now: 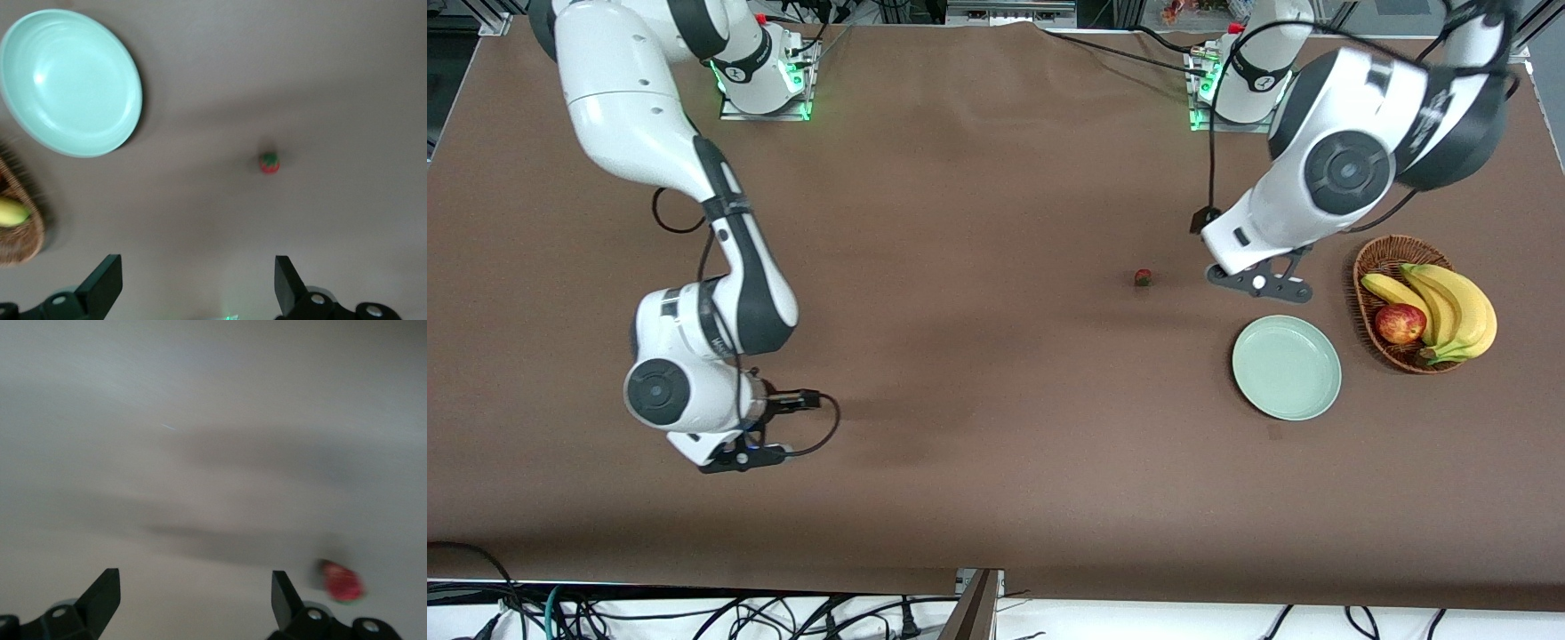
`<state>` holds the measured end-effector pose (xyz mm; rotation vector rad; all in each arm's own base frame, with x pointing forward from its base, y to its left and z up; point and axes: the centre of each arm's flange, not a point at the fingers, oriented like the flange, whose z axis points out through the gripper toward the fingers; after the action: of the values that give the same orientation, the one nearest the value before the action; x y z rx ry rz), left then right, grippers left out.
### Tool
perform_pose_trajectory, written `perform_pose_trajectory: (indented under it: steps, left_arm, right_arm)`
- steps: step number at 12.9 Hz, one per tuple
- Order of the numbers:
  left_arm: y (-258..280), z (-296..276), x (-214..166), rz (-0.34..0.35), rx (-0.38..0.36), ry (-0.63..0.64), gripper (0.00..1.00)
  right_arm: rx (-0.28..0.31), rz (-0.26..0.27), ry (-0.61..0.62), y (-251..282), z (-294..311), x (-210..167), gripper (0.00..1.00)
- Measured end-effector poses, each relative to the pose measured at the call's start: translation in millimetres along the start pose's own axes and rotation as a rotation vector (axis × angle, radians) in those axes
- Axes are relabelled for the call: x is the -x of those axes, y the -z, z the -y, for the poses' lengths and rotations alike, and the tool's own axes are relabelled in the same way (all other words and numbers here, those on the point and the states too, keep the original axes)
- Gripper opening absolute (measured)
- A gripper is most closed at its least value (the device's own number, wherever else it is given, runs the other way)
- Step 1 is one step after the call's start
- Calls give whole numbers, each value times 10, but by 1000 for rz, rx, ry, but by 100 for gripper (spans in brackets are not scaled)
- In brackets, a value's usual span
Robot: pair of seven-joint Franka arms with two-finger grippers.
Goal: Collect all strawberries into plate
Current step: 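Move the right gripper to another strawberry while the left gripper reaches the first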
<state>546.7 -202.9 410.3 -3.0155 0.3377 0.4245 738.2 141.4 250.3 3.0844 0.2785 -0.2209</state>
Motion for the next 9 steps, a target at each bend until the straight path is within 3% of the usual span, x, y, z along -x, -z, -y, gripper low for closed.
perform_pose_trajectory:
  steps: [3, 6, 9]
  left_arm:
    - [-788, -478, 21, -78, 12, 11, 100]
    - [-1387, -615, 116, -190, 44, -5, 100]
    - [-1924, -719, 197, -246, 68, -36, 100]
  right_arm:
    - [43, 64, 34, -173, -365, 89, 100]
    - [44, 101, 49, -341, -609, 163, 100]
    - [32, 114, 69, -499, -877, 227, 100]
